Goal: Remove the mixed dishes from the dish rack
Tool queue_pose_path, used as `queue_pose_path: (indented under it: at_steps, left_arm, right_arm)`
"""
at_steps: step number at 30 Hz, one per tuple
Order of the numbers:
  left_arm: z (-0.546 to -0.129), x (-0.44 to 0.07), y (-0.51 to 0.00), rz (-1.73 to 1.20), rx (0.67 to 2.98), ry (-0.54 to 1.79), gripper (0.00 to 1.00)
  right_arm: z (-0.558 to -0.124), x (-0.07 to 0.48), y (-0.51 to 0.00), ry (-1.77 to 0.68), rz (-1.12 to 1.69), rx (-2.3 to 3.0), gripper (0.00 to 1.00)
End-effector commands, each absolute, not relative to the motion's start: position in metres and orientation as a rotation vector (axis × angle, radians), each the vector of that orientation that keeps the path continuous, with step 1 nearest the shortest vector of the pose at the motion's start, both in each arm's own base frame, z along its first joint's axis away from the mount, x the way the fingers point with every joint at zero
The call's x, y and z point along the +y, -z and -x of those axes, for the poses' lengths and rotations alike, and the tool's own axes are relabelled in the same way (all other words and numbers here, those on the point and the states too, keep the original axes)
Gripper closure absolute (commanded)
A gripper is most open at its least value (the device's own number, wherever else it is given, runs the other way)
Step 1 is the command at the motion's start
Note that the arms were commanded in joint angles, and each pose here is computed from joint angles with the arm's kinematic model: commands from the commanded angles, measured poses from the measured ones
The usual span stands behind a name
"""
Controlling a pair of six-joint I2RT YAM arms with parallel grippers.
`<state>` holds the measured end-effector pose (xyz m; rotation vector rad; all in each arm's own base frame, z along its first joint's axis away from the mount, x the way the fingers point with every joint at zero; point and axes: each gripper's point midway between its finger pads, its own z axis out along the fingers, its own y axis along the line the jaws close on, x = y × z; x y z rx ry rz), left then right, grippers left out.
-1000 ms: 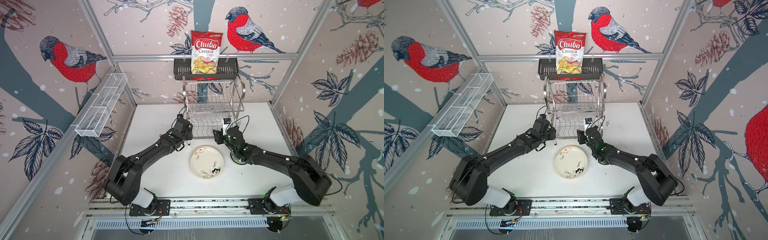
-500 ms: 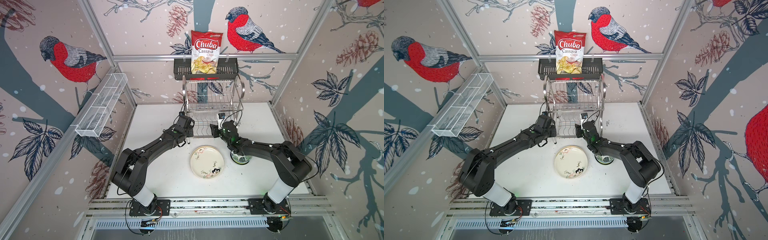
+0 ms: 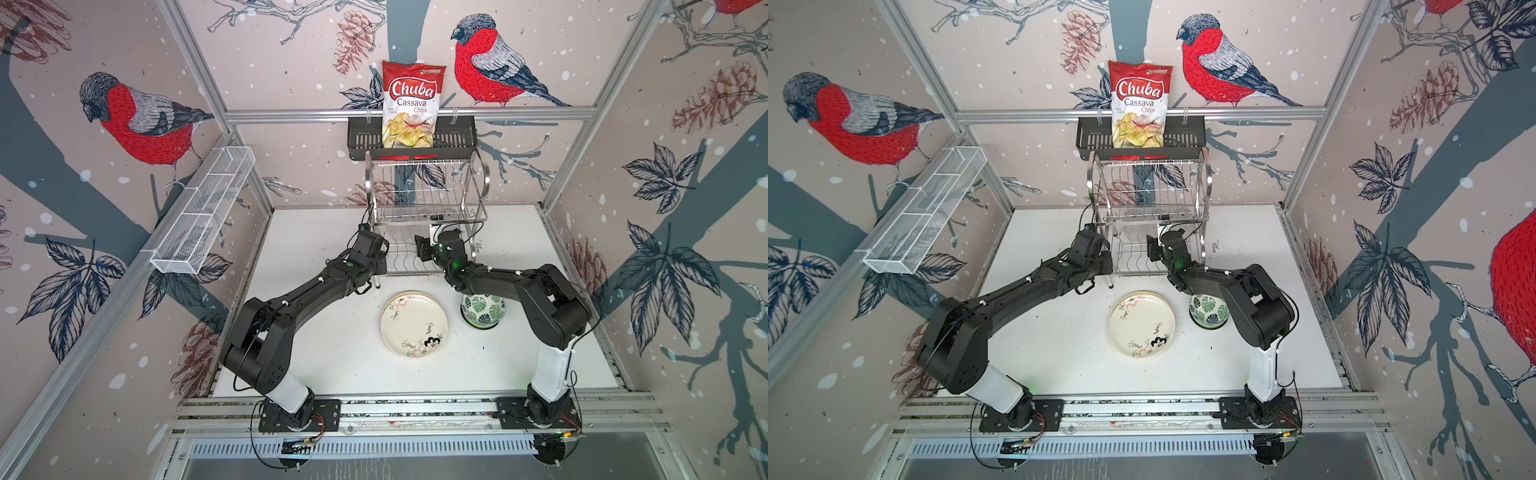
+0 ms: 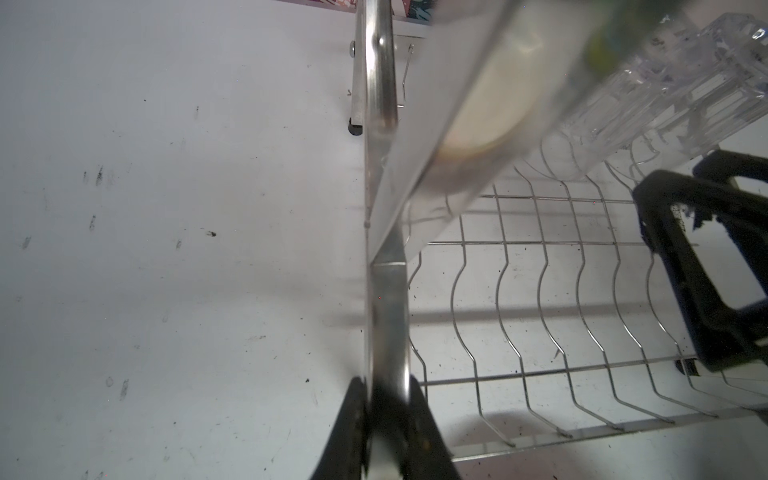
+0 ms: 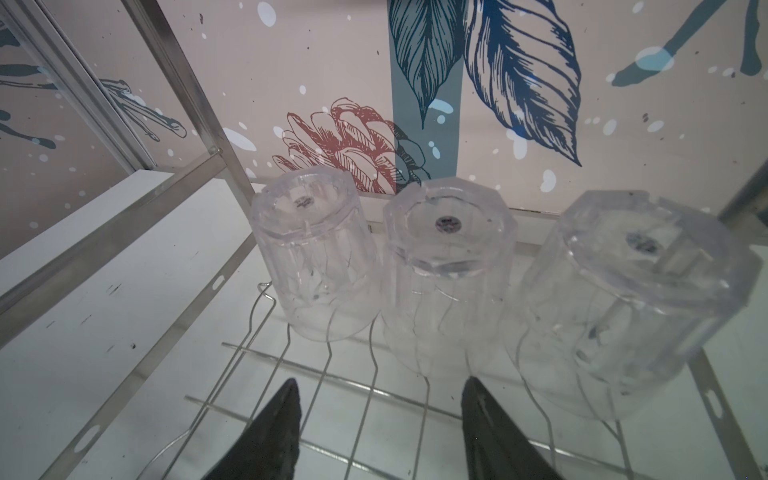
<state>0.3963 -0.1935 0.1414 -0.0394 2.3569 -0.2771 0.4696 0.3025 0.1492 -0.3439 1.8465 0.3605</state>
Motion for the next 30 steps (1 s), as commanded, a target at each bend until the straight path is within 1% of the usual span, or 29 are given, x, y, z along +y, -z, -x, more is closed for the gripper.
queue_pose_path:
  at_steps: [1,17,19,21,23,30]
  left_arm:
    - [-0.389,-0.196,-0.138,0.070,2.393,0.320,0.92]
    - [-0.384,-0.204,-0.135,0.039,2.420,0.375,0.92]
    - [-0.383,-0.206,-0.137,0.035,2.418,0.383,0.92]
    - [-0.383,-0.205,-0.137,0.036,2.416,0.383,0.92]
    - [-0.383,-0.206,-0.138,0.034,2.416,0.388,0.92]
    - [-0.383,-0.208,-0.137,0.031,2.420,0.397,0.92]
  right_arm:
    - [-0.479,0.305,-0.154,-0.353,0.356,1.818,0.37]
    - [-0.523,0.316,-0.147,-0.319,0.348,1.803,0.35]
    - [-0.529,0.317,-0.146,-0.305,0.341,1.792,0.34]
    - [-0.534,0.316,-0.146,-0.290,0.333,1.773,0.30]
    - [-0.540,0.316,-0.147,-0.282,0.329,1.764,0.30]
    - [-0.560,0.318,-0.139,-0.266,0.318,1.770,0.30]
